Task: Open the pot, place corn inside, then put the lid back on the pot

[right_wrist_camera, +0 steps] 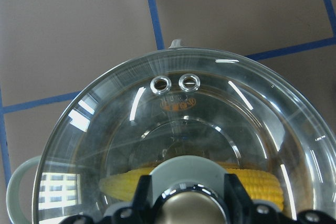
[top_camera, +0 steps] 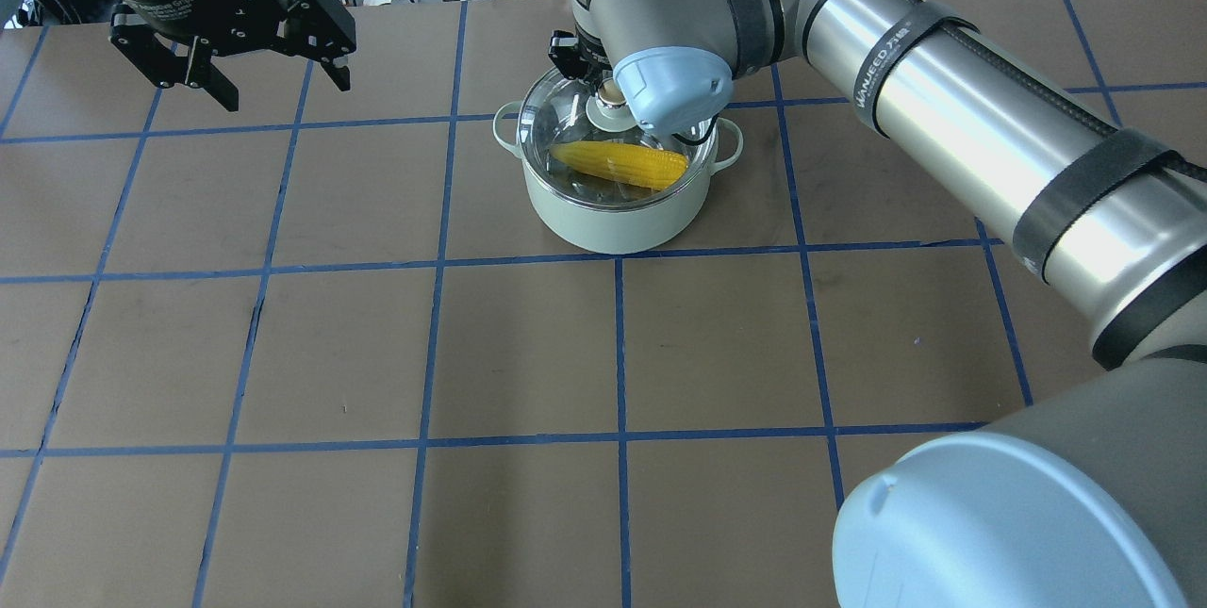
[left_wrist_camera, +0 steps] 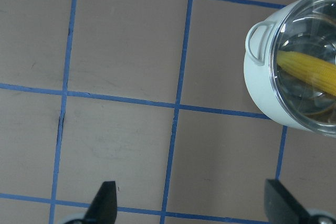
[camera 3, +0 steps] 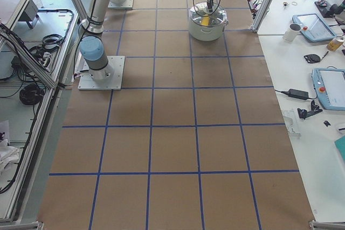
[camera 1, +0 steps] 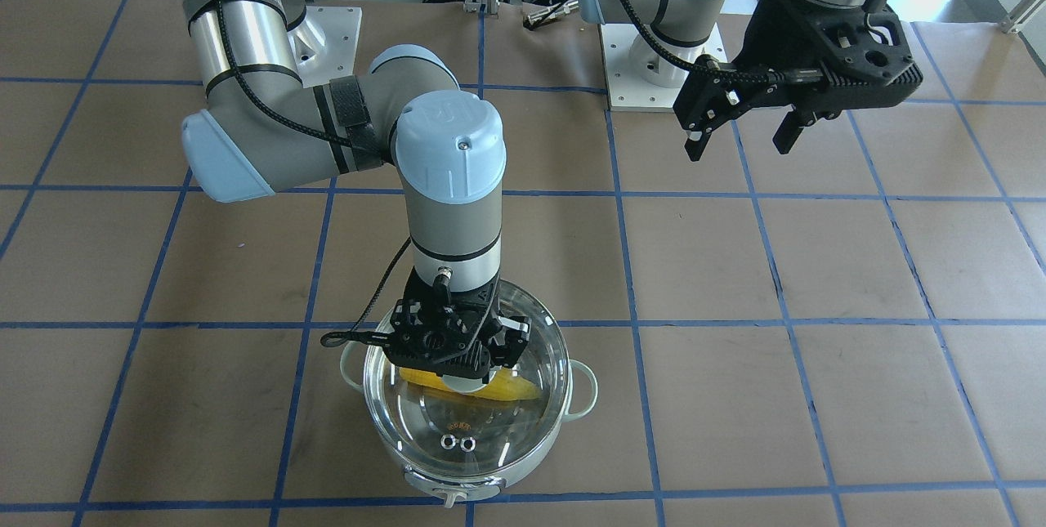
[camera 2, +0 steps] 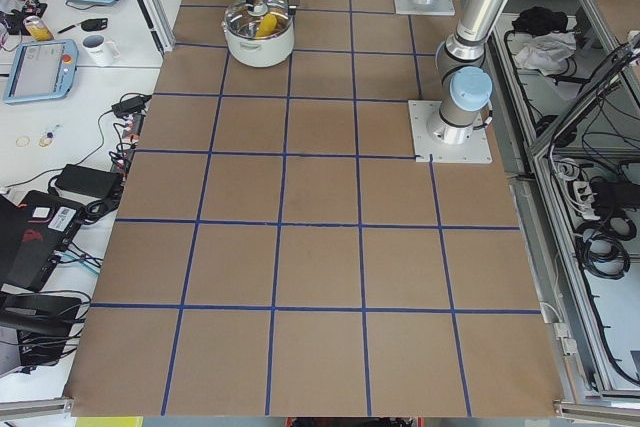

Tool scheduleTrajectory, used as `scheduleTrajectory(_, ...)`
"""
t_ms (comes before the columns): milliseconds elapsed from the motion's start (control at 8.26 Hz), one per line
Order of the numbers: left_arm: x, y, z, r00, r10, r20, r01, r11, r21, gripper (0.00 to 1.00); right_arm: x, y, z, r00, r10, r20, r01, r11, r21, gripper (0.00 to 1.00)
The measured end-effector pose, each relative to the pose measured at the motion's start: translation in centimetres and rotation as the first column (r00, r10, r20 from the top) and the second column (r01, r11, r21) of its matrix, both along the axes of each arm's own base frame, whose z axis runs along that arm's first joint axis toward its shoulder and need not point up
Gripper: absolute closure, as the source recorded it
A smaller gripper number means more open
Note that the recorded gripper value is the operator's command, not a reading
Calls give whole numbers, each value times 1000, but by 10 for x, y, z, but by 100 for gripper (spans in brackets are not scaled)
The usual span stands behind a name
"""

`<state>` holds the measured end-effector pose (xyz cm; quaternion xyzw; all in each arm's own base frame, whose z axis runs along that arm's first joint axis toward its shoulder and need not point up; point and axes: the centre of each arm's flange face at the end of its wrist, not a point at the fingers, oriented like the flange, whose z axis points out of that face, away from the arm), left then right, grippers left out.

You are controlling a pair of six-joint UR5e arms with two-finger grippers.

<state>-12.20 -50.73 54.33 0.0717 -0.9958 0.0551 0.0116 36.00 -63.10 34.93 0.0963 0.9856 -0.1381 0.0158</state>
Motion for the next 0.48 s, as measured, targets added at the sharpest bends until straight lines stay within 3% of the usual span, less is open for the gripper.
scheduleTrajectory(484,0,0,0,1000,0,0,0,1000,0,0,0,-1,-1,1000,4,-1,-4,1000,-4,74)
